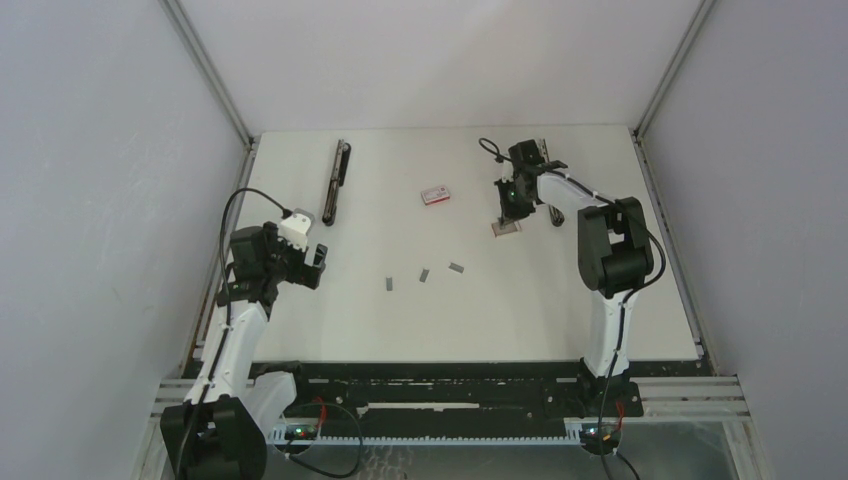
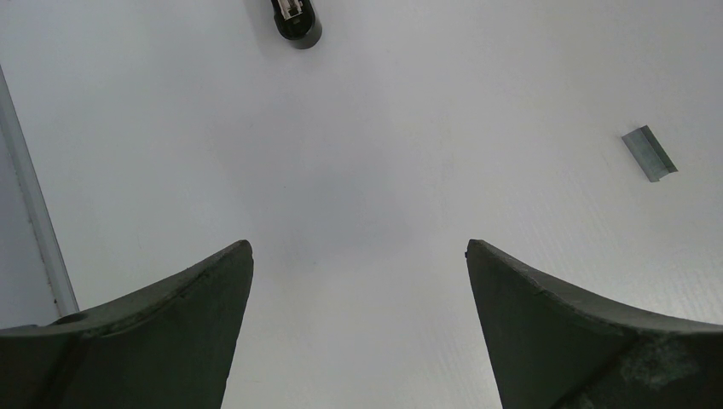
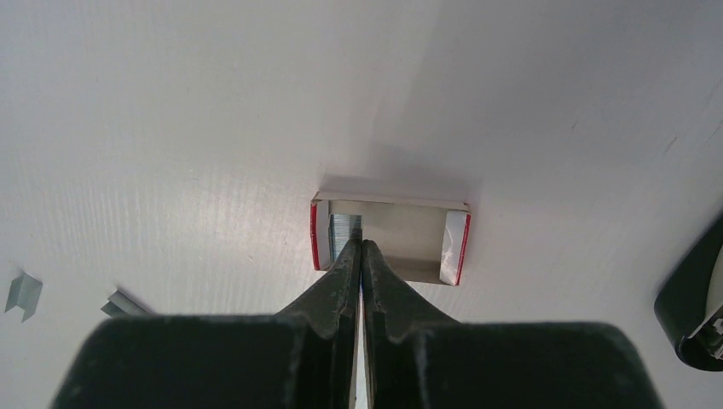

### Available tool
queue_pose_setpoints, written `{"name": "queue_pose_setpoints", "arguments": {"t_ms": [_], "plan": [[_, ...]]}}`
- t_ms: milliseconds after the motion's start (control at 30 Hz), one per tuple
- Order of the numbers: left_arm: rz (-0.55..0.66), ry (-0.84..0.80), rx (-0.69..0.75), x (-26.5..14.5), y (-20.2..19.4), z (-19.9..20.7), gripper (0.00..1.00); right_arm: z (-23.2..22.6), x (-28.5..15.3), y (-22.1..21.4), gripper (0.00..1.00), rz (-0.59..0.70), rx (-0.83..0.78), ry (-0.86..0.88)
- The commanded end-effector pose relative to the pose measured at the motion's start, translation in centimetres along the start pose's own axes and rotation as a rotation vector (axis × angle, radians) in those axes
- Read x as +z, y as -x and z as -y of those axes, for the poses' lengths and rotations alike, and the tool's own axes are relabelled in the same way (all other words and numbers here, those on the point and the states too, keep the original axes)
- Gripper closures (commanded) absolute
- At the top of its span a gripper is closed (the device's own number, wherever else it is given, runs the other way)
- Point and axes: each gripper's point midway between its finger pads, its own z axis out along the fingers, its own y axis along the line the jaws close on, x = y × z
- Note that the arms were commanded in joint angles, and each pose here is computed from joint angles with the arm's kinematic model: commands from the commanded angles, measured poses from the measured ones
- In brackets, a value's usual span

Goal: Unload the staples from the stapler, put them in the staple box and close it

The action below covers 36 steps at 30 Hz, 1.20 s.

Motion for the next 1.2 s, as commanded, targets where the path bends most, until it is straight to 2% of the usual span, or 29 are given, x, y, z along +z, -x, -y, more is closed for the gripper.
{"name": "queue_pose_setpoints", "arguments": {"t_ms": [0,700,1167], "plan": [[0.039,0.007,0.019,-0.15,1.08,-0.35,0.00,-0.62,-0.25,1.22,1.00,0.022,-0.019,0.008],[0.038,0.007,0.018,-0.15,1.01,-0.34,0.00,-0.73,0.54,0.64,1.00,-0.013,-0.032,0.011],[0.041,0.008,0.020,-0.21,1.10,-0.33,0.00,-0.97,0.60,0.61,0.95,-0.018,-0.044,0.009]]}}
